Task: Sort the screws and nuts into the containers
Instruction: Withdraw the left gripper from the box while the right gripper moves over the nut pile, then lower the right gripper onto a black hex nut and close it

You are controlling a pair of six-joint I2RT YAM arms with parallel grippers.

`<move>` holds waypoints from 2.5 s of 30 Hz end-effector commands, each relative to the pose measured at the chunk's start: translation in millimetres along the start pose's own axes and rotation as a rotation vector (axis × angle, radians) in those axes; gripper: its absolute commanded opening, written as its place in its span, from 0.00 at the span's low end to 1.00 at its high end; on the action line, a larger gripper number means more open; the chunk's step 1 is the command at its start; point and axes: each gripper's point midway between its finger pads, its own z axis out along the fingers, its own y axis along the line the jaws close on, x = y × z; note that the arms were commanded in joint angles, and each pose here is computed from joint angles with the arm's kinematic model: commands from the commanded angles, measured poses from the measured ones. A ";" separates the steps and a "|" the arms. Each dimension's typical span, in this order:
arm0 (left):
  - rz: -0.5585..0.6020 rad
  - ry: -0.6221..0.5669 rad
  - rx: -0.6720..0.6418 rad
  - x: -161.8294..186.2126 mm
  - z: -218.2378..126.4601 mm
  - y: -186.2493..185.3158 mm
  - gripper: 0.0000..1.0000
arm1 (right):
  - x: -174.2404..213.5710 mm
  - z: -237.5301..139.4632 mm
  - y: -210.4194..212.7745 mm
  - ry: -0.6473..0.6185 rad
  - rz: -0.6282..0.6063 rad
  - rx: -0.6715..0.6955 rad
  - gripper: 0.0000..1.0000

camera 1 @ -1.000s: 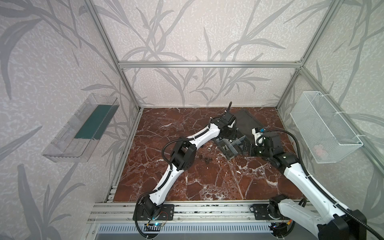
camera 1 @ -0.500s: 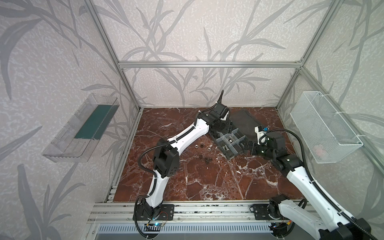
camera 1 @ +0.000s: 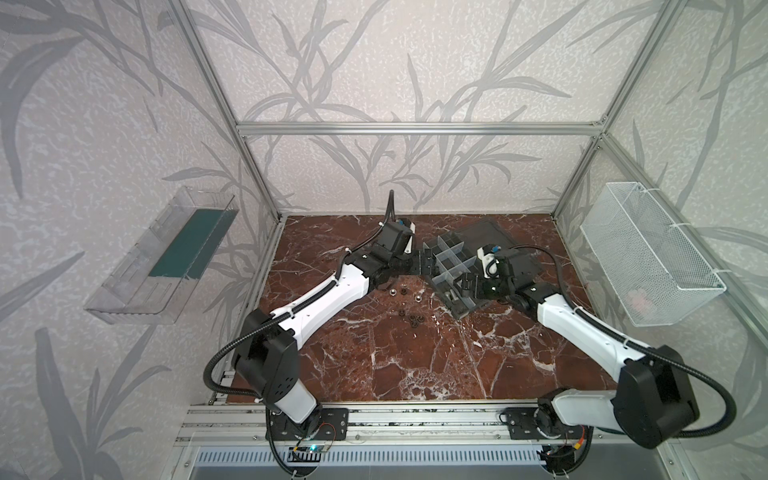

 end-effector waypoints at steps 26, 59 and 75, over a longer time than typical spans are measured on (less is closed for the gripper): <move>-0.431 -0.059 0.084 73.4 -64.9 108.4 0.99 | 84.5 83.0 83.3 0.341 -0.451 0.138 0.63; -0.522 0.079 0.135 77.0 -46.1 116.0 0.99 | 124.3 122.8 64.8 0.467 -0.480 0.191 0.39; -0.527 0.072 0.151 77.4 -47.3 115.4 1.00 | 114.0 121.9 79.0 0.440 -0.433 0.146 0.16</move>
